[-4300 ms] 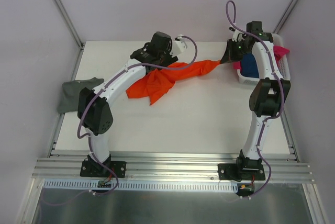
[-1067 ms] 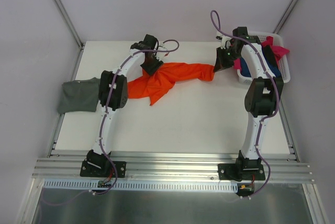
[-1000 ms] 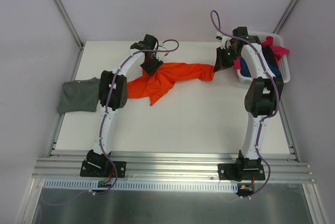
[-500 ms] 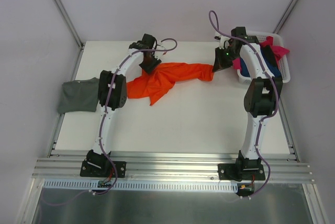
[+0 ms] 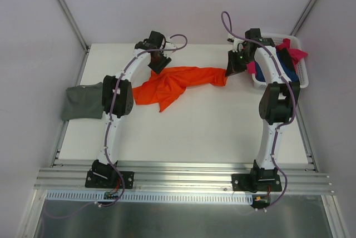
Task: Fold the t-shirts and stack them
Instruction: Flatten out the tshirt
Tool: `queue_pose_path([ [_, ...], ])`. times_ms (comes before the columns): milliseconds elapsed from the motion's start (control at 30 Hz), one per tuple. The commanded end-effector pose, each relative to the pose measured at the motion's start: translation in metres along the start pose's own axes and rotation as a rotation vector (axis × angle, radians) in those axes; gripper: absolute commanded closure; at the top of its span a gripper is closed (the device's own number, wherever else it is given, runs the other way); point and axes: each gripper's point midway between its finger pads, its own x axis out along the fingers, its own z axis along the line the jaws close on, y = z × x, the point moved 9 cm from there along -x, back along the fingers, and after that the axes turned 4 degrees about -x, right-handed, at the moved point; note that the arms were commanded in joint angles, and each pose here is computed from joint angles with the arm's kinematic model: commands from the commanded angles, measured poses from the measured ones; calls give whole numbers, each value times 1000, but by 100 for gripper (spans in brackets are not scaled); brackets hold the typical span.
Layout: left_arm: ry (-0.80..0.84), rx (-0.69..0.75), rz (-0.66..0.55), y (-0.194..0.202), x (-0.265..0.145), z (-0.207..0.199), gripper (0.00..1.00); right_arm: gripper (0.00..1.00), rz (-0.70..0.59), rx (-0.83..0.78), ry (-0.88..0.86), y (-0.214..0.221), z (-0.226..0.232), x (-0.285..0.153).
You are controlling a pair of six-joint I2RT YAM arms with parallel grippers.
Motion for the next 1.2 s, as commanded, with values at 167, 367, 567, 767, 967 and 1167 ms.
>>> queue_pose_path([
  [167, -41, 8, -71, -15, -30, 11, 51, 99, -35, -23, 7, -11, 2, -4],
  [367, -30, 20, -16, -2, -14, 8, 51, 100, -28, -24, 11, -9, 2, -4],
  [567, -25, 31, -3, 0, -6, 8, 51, 99, -29, -25, 15, -9, 1, -4],
  [767, -19, 28, 16, 6, -3, 8, 52, 99, -25, -26, 15, -9, 2, -3],
  [967, -11, 21, 39, 14, 2, 7, 52, 99, -25, -26, 15, -9, 2, -3],
  [1167, -11, 16, 44, 15, 5, 8, 52, 99, -27, -29, 14, -9, 3, -3],
])
